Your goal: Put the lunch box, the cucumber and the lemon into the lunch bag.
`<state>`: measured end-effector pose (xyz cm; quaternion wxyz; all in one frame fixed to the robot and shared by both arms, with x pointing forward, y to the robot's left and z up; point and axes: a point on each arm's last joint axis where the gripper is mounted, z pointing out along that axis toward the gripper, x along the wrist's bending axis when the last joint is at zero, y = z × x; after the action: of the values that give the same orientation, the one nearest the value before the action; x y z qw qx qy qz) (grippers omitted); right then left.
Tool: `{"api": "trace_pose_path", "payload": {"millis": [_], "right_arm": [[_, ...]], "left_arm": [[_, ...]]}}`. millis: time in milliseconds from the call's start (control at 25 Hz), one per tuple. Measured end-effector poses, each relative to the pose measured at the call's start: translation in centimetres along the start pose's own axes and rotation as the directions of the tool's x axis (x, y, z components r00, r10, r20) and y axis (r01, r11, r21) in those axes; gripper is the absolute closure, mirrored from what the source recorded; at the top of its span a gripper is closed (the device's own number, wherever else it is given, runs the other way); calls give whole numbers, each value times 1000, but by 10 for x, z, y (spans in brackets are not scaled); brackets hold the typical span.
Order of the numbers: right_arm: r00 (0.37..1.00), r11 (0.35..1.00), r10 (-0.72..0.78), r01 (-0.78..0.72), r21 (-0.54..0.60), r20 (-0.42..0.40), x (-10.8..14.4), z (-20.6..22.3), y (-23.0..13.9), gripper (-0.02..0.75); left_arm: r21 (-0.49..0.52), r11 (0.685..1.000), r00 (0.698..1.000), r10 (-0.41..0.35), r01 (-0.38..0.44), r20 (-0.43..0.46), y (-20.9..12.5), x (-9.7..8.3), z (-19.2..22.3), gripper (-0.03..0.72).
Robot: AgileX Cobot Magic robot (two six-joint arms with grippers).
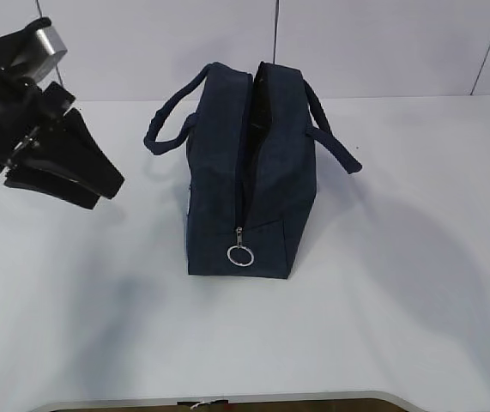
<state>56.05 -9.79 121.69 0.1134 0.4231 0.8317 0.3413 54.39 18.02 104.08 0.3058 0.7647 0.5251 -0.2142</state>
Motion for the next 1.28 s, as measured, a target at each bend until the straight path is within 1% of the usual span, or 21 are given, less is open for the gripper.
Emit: {"api": "trace_pose_path", "payload": {"millis": [120, 200, 360, 440, 520, 600, 760, 1000, 1120, 1240, 1280], "right_arm": [[999, 999, -32, 32, 32, -8, 8, -1, -10, 283], [999, 997, -47, 46, 68, 5, 10, 1, -19, 283], [996, 987, -73, 65, 144, 48, 7, 9, -36, 283], [995, 982, -83, 72, 175, 59, 5, 10, -46, 284], [995, 975, -86, 72, 208, 58, 6, 11, -58, 293], [994, 978, -87, 73, 197, 61, 7, 8, -67, 310], [992, 990, -105, 97, 103, 74, 8, -1, -87, 340], [981, 983, -154, 164, -82, 114, 9, -11, -123, 345], [975, 957, -164, 194, -213, 152, 7, -7, -142, 346], [966, 911, -166, 227, -344, 198, 4, 7, -165, 346], [966, 903, -159, 226, -365, 204, 3, 14, -173, 346]], "left_arm": [[28, 999, 996, -18, 20, -84, -5, 3, -6, 372], [37, 998, 988, -36, 42, -148, -9, 3, -12, 388], [38, 997, 953, -50, 64, -298, -18, 4, -28, 422], [28, 998, 938, -50, 63, -343, -21, 2, -35, 426], [6, 999, 930, -45, 50, -365, -26, -5, -45, 429], [-17, 999, 926, -39, 35, -375, -30, -12, -53, 431], [-73, 997, 926, -19, -9, -378, -40, -30, -71, 431], [-160, 983, 919, 24, -94, -394, -61, -58, -99, 431], [-200, 971, 916, 44, -134, -399, -72, -71, -111, 432], [-221, 963, 914, 56, -157, -402, -80, -78, -118, 433], [-225, 961, 913, 60, -162, -403, -82, -80, -119, 433]]}}
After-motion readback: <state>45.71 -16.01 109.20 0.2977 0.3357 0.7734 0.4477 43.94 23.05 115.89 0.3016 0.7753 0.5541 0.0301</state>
